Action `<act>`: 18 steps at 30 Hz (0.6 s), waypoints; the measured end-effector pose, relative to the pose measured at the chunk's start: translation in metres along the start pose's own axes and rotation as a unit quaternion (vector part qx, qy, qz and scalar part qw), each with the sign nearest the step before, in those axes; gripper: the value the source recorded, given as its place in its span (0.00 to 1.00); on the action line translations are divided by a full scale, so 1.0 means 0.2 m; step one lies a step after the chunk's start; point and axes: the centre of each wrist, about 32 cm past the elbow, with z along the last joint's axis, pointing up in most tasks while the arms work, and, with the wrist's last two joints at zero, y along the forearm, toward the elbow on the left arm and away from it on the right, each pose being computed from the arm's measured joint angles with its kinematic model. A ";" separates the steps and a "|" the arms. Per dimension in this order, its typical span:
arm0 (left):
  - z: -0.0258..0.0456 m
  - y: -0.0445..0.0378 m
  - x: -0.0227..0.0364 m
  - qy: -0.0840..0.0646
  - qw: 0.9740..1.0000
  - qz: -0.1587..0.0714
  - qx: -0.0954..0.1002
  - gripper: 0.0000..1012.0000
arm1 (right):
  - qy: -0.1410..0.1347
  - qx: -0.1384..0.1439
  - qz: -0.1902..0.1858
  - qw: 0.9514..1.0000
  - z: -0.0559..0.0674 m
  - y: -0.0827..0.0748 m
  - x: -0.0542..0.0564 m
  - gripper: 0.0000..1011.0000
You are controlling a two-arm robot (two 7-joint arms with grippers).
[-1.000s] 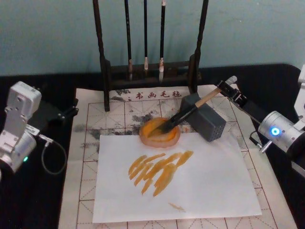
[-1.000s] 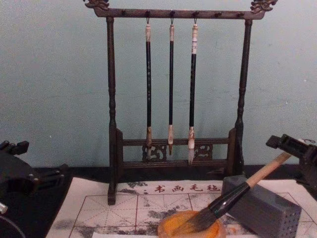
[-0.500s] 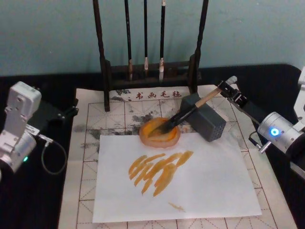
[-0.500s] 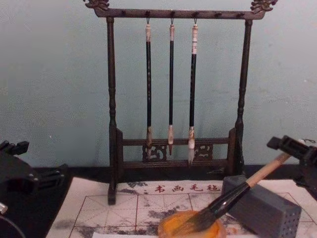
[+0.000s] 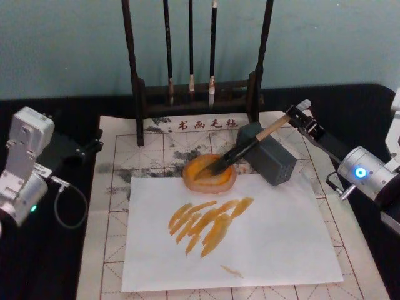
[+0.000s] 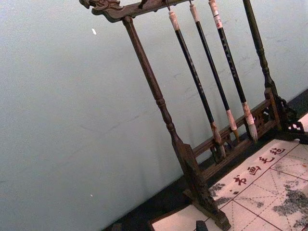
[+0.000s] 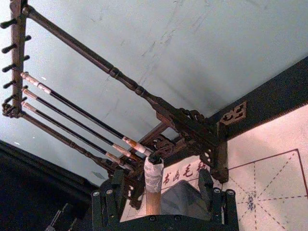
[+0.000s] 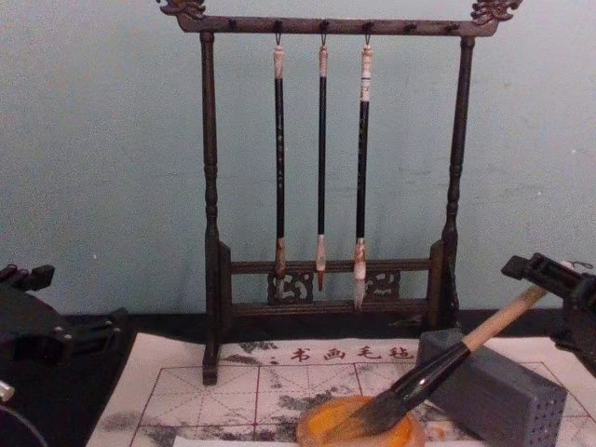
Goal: Pick up the brush from the inkstone, write on the paper, then place the brush back to its original position.
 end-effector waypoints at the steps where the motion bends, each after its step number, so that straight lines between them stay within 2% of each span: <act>1: 0.000 0.000 0.000 0.000 1.000 0.000 0.000 0.99 | 0.000 0.000 0.000 1.000 0.00 0.00 0.00 0.99; 18: 0.000 0.000 0.000 0.000 1.000 0.000 0.000 0.99 | -0.002 0.000 -0.001 1.000 0.00 0.00 0.00 0.99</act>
